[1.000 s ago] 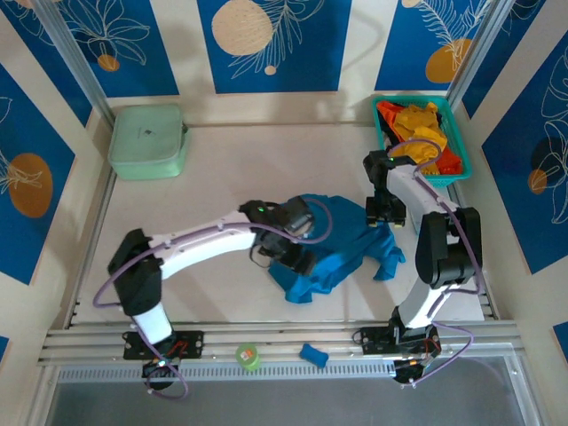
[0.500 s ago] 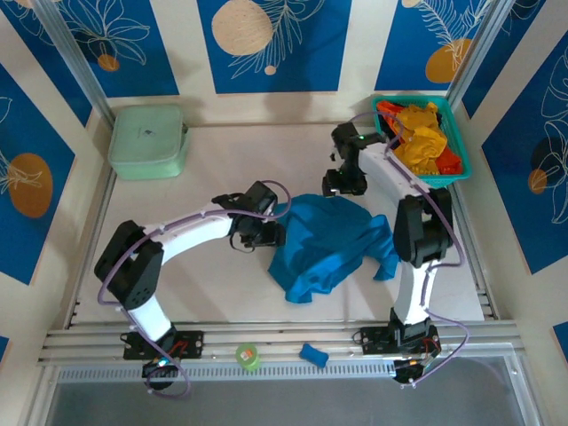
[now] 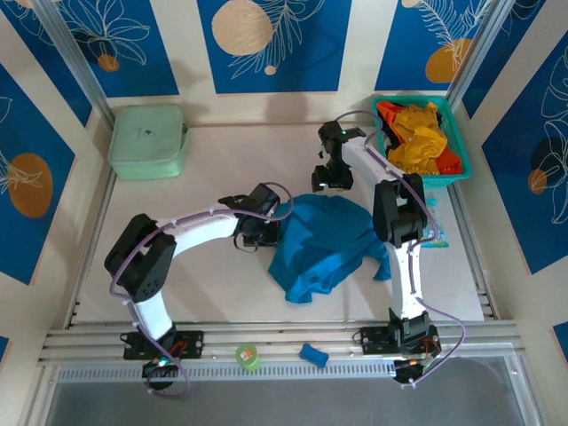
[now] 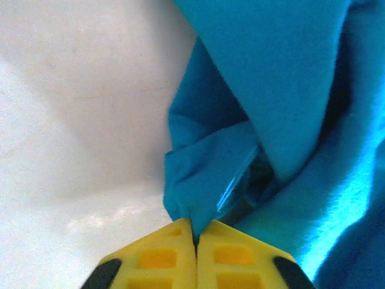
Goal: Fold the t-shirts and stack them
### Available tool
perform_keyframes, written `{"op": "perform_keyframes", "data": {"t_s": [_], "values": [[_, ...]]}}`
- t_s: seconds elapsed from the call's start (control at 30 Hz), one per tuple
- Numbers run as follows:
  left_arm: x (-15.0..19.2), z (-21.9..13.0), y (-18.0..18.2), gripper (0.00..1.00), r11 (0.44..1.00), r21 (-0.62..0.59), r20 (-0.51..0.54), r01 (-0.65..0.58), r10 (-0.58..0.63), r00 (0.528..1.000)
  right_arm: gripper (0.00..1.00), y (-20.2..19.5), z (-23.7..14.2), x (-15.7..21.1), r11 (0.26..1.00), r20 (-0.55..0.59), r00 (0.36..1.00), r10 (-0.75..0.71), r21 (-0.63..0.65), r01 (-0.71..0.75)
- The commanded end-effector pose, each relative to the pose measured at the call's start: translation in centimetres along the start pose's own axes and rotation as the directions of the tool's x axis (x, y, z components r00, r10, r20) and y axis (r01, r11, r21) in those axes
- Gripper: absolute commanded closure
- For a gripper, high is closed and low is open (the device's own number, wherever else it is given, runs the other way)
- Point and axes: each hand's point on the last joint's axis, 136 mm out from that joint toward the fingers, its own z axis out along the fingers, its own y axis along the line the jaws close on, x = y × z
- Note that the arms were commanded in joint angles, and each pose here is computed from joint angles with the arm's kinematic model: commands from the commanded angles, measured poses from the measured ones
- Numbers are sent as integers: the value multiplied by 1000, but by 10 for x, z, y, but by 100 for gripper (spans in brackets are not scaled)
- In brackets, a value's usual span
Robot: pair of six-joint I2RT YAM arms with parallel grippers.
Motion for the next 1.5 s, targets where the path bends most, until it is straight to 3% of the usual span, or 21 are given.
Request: {"op": "perform_keyframes", "data": {"t_s": [0.0,0.17,0.3,0.37,0.4,0.57,0.77,0.97,1.1,1.27,1.47], "values": [[-19,-10,9,100,997,-74,58,-22,27,998,36,-4,21,5,999,-65,998,-22,33,24],[-35,-35,20,100,982,-178,125,-56,79,989,42,-4,39,9,999,-97,995,-8,34,12],[-52,-64,38,100,961,-271,184,-59,112,977,73,-8,44,14,999,-120,993,15,44,-10],[-61,-78,49,100,949,-310,208,-53,122,970,96,-13,37,13,998,-98,995,36,49,-32],[-67,-87,54,100,944,-325,228,-47,126,965,100,-16,29,12,997,-76,996,52,52,-48],[-107,-126,79,100,934,-356,328,1,124,937,100,-36,-27,3,989,66,989,135,54,-139],[-144,-162,98,100,917,-398,424,39,146,894,100,-59,-76,26,971,197,954,226,40,-238],[-165,-167,115,100,902,-429,449,58,157,880,100,-68,-79,69,959,247,932,266,24,-281],[-174,-164,119,100,897,-439,456,53,172,873,100,-54,-81,94,966,272,927,258,-67,-249],[-181,-148,103,100,931,-365,451,-7,183,873,100,-33,-87,118,969,290,929,229,-157,-189],[-201,-129,58,100,981,-156,495,-115,178,850,100,-33,-86,123,964,286,925,252,-157,-214]]}}
